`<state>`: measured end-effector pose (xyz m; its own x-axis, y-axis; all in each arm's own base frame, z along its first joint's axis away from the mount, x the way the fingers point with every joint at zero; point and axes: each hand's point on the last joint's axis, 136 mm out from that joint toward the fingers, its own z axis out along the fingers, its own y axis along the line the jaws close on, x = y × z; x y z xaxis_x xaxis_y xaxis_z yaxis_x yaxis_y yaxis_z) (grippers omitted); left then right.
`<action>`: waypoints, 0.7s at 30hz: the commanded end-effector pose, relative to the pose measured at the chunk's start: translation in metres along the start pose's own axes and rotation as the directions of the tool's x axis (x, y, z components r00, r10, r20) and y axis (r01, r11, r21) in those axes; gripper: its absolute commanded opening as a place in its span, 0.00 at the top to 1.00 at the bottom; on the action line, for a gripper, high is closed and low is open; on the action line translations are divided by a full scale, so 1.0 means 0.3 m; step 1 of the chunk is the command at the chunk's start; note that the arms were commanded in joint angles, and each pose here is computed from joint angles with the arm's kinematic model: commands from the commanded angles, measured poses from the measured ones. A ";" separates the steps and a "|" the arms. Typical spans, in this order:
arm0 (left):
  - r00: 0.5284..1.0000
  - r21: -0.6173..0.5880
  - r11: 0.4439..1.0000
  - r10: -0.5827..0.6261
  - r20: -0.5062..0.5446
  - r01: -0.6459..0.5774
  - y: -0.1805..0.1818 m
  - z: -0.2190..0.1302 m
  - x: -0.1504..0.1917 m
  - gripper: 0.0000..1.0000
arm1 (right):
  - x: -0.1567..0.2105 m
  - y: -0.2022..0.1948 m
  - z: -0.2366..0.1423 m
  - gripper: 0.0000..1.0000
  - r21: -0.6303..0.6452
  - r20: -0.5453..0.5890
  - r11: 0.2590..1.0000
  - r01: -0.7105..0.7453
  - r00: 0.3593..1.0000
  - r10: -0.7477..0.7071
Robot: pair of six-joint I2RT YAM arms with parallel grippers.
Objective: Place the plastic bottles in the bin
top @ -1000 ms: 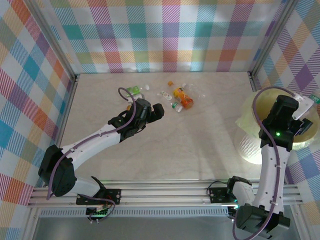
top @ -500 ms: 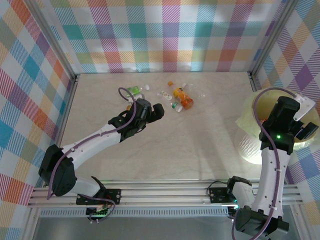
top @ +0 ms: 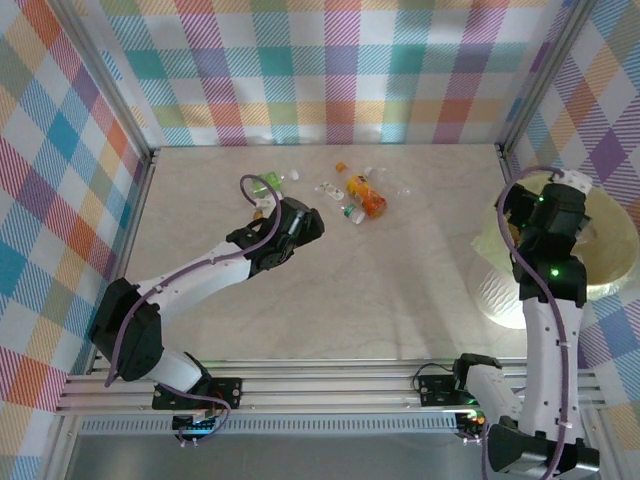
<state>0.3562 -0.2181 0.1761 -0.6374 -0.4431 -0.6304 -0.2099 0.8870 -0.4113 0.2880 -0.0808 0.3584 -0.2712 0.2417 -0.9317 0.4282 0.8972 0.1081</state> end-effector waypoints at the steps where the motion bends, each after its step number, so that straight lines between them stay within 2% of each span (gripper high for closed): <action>1: 0.998 -0.086 0.995 -0.040 0.044 0.044 0.049 0.004 -0.048 0.00 | -0.031 0.183 -0.030 0.00 -0.239 -0.005 0.971 -0.016 1.000 0.015; 7: 0.996 -0.124 0.990 -0.065 0.066 0.073 0.080 0.014 -0.081 0.00 | 0.005 0.418 -0.068 0.00 -0.520 -0.060 0.854 -0.013 0.998 -0.021; 11: 0.995 -0.152 0.984 -0.087 0.055 0.095 0.106 0.036 -0.099 0.00 | 0.022 0.534 -0.113 0.00 -0.668 -0.066 0.744 -0.020 0.997 -0.032; 16: 0.993 -0.184 0.976 -0.116 0.029 0.119 0.133 0.081 -0.108 0.00 | 0.064 0.613 -0.144 0.00 -0.736 -0.054 0.676 0.035 0.993 -0.109; 21: 0.960 -0.249 0.932 -0.279 -0.028 0.263 0.203 0.181 -0.105 0.00 | 0.115 0.680 -0.157 0.00 -0.780 -0.074 0.624 0.042 0.985 -0.158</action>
<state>0.3986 -0.1668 0.1506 -0.5827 -0.5953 -0.5533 -0.4621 0.8027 -0.3770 0.3248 0.1122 0.3634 -0.4110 0.1545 -0.8984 -0.3440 0.8864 0.3098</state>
